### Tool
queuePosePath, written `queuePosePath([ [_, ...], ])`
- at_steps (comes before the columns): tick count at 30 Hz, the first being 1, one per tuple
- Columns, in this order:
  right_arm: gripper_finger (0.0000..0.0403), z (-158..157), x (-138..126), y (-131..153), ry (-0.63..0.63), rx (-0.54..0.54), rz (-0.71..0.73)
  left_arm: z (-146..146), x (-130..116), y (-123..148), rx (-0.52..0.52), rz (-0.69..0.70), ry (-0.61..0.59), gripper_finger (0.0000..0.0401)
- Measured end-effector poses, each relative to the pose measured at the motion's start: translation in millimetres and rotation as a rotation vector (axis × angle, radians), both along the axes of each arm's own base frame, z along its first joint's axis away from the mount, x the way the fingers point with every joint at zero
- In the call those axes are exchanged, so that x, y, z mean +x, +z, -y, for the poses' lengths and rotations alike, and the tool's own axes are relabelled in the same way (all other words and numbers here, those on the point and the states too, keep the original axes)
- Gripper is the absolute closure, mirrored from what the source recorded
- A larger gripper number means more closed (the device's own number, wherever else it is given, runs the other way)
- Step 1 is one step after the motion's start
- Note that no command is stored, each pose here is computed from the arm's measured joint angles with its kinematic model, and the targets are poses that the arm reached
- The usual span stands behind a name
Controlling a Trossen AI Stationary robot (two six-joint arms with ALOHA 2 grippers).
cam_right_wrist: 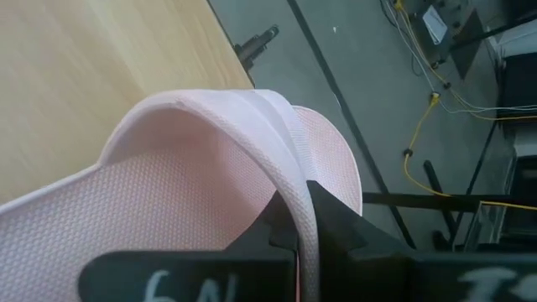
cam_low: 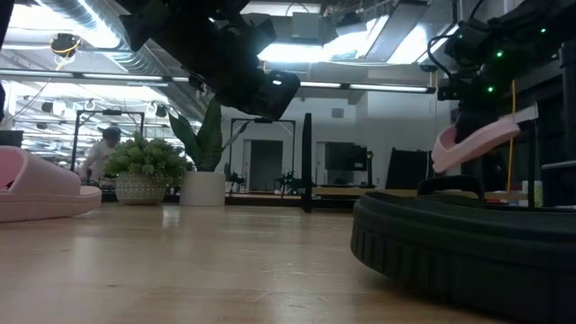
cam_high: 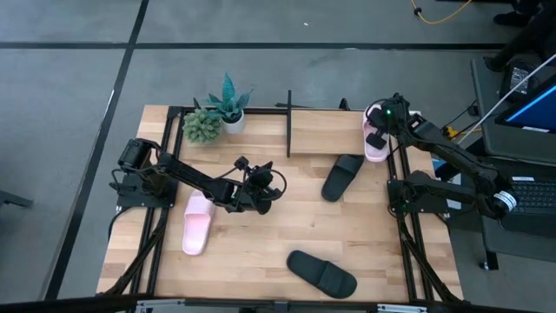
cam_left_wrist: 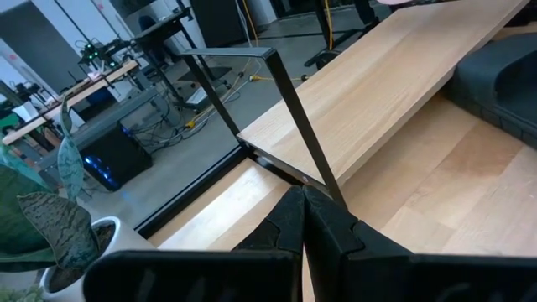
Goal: Pick and place slides into the shelf
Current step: Put the top pink slide on the shelf
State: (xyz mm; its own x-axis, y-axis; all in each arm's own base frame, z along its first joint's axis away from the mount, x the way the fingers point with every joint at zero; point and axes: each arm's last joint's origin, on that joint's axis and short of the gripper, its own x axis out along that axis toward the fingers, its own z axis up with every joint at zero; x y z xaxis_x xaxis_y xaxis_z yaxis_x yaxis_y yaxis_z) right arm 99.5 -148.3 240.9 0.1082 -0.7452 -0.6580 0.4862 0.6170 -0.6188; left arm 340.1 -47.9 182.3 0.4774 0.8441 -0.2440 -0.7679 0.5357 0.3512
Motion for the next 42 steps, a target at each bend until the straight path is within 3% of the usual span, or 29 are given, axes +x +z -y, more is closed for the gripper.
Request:
queuePosePath([
  [13, 0.039, -2.8, 1.4, -2.7, -0.022, 0.032, 0.015, 0.0, 0.0, 0.0, 0.0, 0.0, 0.0, 0.0401],
  [18, 0.039, -2.4, 2.9, -16.5, -0.041, 0.045, -0.055, 0.0, 0.1, 0.1, 0.0, 0.001, 0.0, 0.0401],
  [22, 0.039, 1.8, 5.2, -15.3, -0.065, 0.002, -0.048, 0.0, 0.1, 0.1, 0.0, 0.002, 0.0, 0.0401],
  [33, 0.039, 1.8, 5.3, -15.7, -0.051, 0.005, -0.062, 0.0, 0.1, 0.2, 0.0, 0.002, 0.0, 0.0401],
  [42, 0.039, 5.0, 8.7, -26.0, -0.04, 0.059, -0.085, 0.0, 0.1, 0.2, 0.0, 0.003, 0.0, 0.0401],
])
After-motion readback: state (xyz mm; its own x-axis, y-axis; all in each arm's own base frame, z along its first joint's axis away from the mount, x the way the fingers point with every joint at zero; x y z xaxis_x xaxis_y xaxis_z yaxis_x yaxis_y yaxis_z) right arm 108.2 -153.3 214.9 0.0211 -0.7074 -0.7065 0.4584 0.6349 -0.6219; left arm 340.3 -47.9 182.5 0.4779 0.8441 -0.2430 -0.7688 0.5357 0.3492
